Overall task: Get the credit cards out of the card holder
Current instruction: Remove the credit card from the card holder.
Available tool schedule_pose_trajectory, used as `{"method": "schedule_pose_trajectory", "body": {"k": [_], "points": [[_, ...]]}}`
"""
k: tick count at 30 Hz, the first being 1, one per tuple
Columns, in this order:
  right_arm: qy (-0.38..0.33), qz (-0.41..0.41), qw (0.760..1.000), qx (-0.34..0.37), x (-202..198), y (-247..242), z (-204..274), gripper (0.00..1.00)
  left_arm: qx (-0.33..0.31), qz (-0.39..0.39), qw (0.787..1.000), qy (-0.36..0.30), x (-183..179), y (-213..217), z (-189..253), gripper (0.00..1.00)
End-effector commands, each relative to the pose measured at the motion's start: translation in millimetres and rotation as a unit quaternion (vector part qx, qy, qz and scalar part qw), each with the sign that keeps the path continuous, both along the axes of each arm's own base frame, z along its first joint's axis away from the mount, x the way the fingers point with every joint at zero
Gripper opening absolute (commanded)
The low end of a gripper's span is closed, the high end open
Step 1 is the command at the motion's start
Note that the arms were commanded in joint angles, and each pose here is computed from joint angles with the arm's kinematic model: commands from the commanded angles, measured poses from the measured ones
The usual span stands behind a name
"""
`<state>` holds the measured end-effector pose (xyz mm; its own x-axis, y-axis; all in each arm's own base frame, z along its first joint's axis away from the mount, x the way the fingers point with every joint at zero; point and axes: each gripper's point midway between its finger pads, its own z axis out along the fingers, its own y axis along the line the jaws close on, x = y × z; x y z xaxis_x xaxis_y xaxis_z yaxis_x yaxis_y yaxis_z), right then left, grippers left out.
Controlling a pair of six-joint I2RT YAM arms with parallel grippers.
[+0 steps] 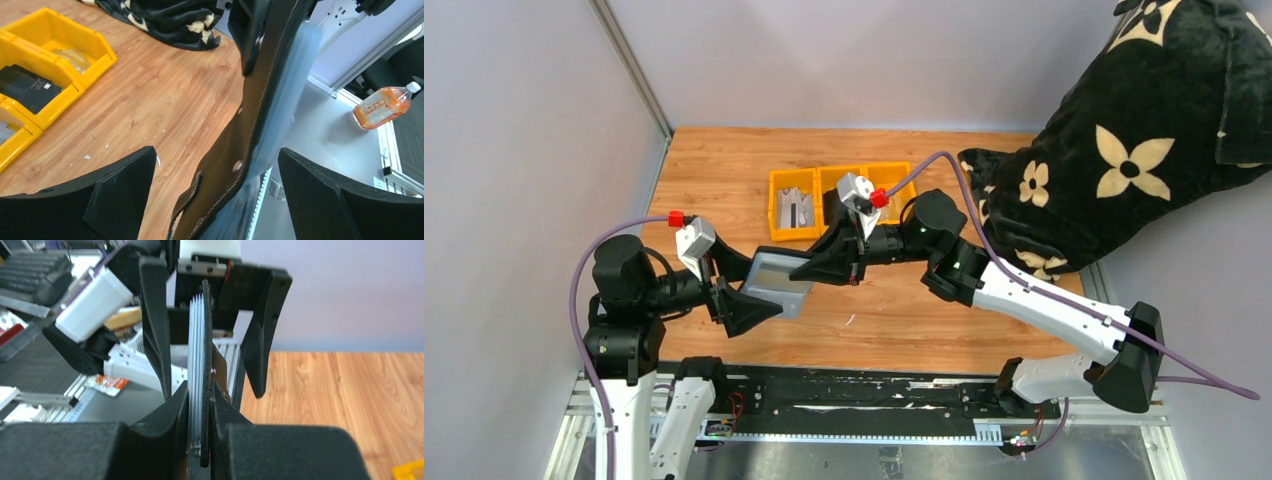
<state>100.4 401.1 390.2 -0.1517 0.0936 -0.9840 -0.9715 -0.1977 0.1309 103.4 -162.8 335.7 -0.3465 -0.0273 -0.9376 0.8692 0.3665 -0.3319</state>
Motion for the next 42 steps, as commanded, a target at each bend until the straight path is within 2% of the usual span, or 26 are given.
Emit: {"method": "schedule_pose_trajectory", "body": {"k": [1,5,7,9,11,12,15,17,21,25,38,42], "points": [[-0.003,-0.011,0.990,0.138,-1,-12,68,0.00,-0.006,-0.003,1.000,-0.018,-5,-1,14,1.00],[0.022,-0.071,0.976,0.203,15,-22,77,0.00,-0.015,-0.018,1.000,-0.003,-11,-3,14,0.91],[0.029,-0.082,0.972,0.217,18,-24,76,0.00,-0.017,-0.018,1.000,0.002,-12,-4,15,0.80],[0.035,-0.086,0.972,0.217,17,-22,72,0.00,-0.018,-0.009,1.000,0.010,-9,-3,16,0.63],[0.035,-0.080,0.975,0.204,14,-19,63,0.00,-0.022,0.005,1.000,0.020,-3,-2,19,0.40],[0.037,-0.079,0.977,0.197,14,-18,59,0.02,-0.025,0.013,0.999,0.025,-1,-2,21,0.31],[0.031,-0.080,0.984,0.158,14,-14,37,0.22,-0.022,0.047,0.998,0.028,10,2,19,0.17],[0.019,-0.084,0.992,0.094,17,-7,13,0.39,-0.006,0.085,0.996,0.020,23,9,13,0.08],[-0.031,-0.106,0.994,-0.015,33,3,-22,0.47,0.031,0.128,0.991,0.033,39,21,-7,0.00],[-0.067,-0.121,0.987,-0.077,49,10,-34,0.48,0.065,0.136,0.988,0.039,45,27,-22,0.00],[-0.125,-0.129,0.977,-0.119,58,26,-35,0.48,0.065,0.115,0.990,0.042,41,24,-25,0.00],[-0.126,-0.121,0.977,-0.125,55,36,-38,0.44,0.064,0.096,0.993,0.029,36,21,-24,0.00]]}}
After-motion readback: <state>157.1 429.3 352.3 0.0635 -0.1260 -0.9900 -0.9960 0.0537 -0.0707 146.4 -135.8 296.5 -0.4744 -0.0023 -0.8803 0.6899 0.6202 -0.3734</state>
